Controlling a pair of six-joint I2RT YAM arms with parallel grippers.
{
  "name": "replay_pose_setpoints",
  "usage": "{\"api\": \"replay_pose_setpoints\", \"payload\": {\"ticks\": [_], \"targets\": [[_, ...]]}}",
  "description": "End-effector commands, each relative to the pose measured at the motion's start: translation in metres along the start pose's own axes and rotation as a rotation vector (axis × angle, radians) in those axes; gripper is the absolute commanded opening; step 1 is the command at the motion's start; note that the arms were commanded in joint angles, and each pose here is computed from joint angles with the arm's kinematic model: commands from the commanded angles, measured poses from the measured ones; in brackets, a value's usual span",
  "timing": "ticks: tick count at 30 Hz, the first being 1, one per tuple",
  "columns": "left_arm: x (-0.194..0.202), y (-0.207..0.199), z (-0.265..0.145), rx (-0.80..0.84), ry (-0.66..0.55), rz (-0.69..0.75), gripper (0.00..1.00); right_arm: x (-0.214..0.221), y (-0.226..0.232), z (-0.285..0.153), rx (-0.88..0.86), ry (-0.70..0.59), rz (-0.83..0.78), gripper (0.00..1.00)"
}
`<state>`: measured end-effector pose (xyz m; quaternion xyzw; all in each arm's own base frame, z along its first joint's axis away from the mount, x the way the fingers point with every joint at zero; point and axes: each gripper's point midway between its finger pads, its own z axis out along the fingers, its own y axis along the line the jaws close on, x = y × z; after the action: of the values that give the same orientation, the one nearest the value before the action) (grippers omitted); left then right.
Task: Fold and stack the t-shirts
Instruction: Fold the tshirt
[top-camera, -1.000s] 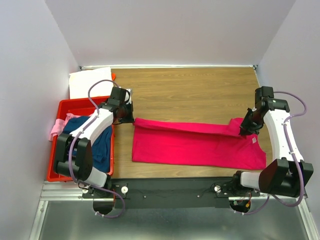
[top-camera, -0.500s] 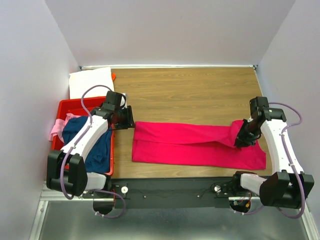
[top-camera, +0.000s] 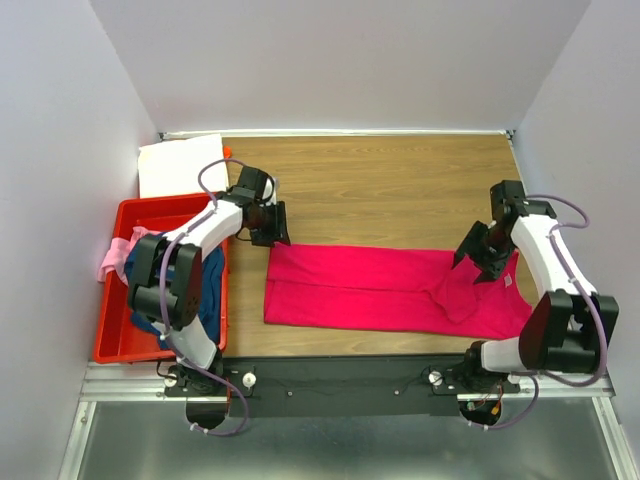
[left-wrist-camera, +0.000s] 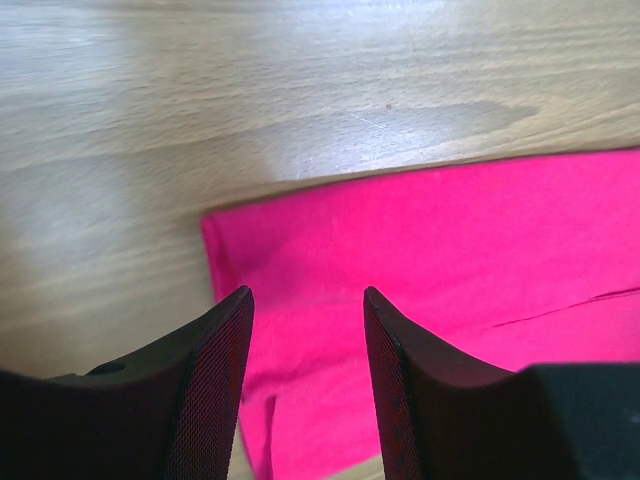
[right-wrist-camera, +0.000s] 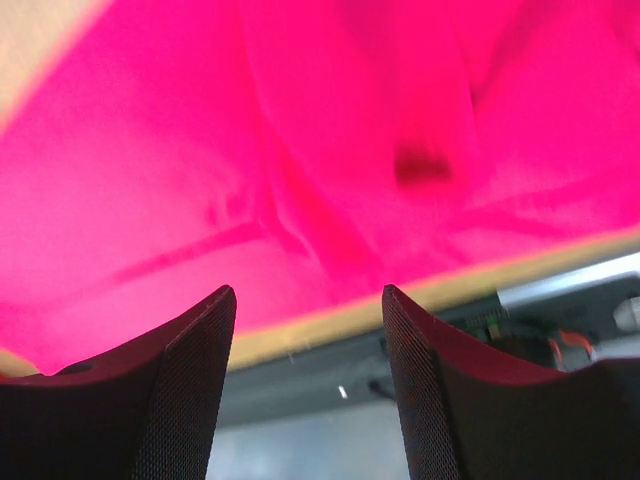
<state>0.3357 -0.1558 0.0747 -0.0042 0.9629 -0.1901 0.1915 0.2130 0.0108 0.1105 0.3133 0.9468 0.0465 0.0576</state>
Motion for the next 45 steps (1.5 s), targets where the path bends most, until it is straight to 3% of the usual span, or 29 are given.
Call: {"api": "replay_pose_setpoints", "payload": {"ticks": [1, 9, 16, 22, 31, 37, 45], "targets": [[-0.001, -0.014, 0.013, 0.085, 0.035, 0.054, 0.56, -0.059, 0.019, 0.012, -0.014, -0.189, 0.032, 0.67], [0.021, -0.007, 0.04, 0.118, 0.114, 0.062, 0.56, -0.114, 0.026, 0.045, 0.076, -0.232, 0.002, 0.66], [0.022, 0.017, 0.062, 0.05, 0.146, 0.037, 0.56, -0.127, 0.028, 0.067, 0.092, -0.205, 0.005, 0.66], [-0.016, 0.045, 0.071, -0.022, 0.087, -0.027, 0.56, -0.151, 0.04, 0.066, 0.076, -0.231, 0.018, 0.66], [-0.116, 0.051, 0.08, -0.043, -0.046, -0.041, 0.56, -0.184, 0.061, 0.065, 0.026, -0.248, 0.021, 0.66], [-0.148, 0.044, 0.073, -0.044, -0.098, -0.018, 0.56, -0.172, 0.053, 0.068, 0.051, -0.217, 0.008, 0.66], [-0.163, 0.028, 0.043, -0.03, -0.158, -0.017, 0.56, -0.156, 0.004, 0.051, 0.141, -0.234, 0.03, 0.67]]}}
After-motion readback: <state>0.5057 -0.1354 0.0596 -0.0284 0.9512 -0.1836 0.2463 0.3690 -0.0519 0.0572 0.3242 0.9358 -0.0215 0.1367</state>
